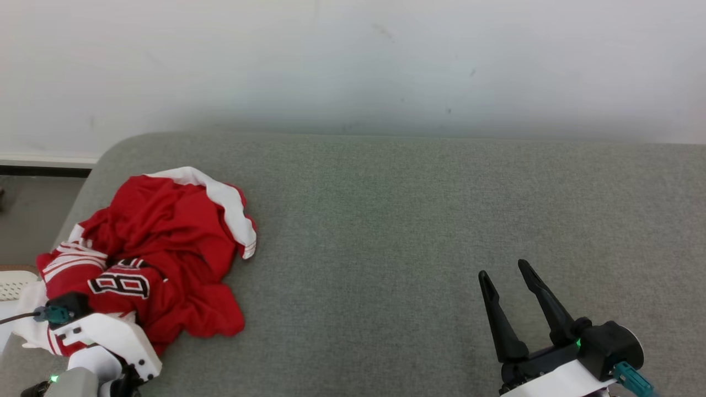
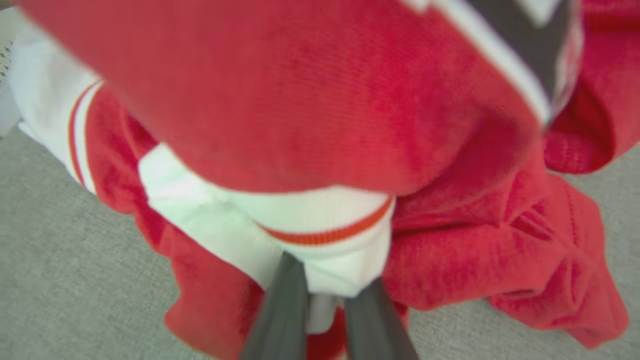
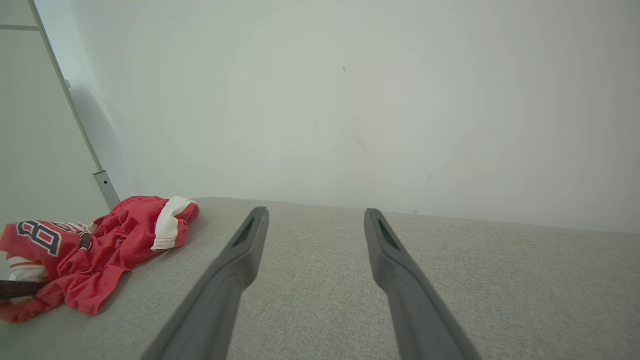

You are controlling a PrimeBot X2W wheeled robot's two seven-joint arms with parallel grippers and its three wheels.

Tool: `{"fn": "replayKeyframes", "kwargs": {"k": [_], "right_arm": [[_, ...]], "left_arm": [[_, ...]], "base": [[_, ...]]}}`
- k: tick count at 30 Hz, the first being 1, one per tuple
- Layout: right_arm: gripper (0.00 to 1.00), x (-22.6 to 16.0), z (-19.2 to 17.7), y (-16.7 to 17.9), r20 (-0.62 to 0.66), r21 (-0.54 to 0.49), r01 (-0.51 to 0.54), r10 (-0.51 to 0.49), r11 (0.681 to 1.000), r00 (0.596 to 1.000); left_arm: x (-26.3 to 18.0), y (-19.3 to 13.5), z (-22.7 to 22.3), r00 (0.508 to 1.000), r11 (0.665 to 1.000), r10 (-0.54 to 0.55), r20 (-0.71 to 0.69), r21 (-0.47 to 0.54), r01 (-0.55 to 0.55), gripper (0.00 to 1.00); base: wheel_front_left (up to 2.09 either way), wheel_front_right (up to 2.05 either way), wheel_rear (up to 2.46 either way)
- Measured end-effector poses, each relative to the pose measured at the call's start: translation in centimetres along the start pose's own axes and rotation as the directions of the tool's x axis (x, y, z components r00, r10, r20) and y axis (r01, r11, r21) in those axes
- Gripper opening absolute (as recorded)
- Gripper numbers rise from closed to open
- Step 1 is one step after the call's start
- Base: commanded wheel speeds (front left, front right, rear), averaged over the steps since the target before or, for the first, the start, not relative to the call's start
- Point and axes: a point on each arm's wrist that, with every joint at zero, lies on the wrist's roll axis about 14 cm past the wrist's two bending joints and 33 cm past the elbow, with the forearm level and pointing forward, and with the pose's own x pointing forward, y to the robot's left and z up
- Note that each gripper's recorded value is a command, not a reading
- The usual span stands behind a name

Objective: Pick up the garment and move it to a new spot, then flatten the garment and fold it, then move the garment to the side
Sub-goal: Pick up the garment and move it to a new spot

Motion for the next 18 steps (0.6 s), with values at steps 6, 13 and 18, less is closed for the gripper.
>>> {"fn": "replayKeyframes", "kwargs": {"k": [6, 13, 18], "right_arm": [[1.0, -0.2, 0.1, 0.9, 0.002, 0.001, -0.02, 0.02, 1.0, 1.0], [1.0, -0.5, 1.0, 2.0, 0.025, -0.005, -0.043, 0.043, 0.999, 0.999], [1.0, -0.6, 1.2, 2.7, 0.028, -0.005, -0.06, 0.06, 0.998, 0.998]], "left_arm": [[-0.9, -0.4, 2.4, 0.996, 0.999, -0.026, 0.087, 0.035, 0.023, 0.0], [-2.8, -0.5, 6.8, 0.967, 0.996, -0.054, 0.25, 0.077, 0.036, 0.0], [-4.8, -1.9, 11.1, 0.915, 0.988, -0.108, 0.389, 0.142, 0.057, 0.0]], "base": [[0.0, 0.0, 0.0], [0.0, 0.0, 0.0], [0.0, 0.0, 0.0]]}}
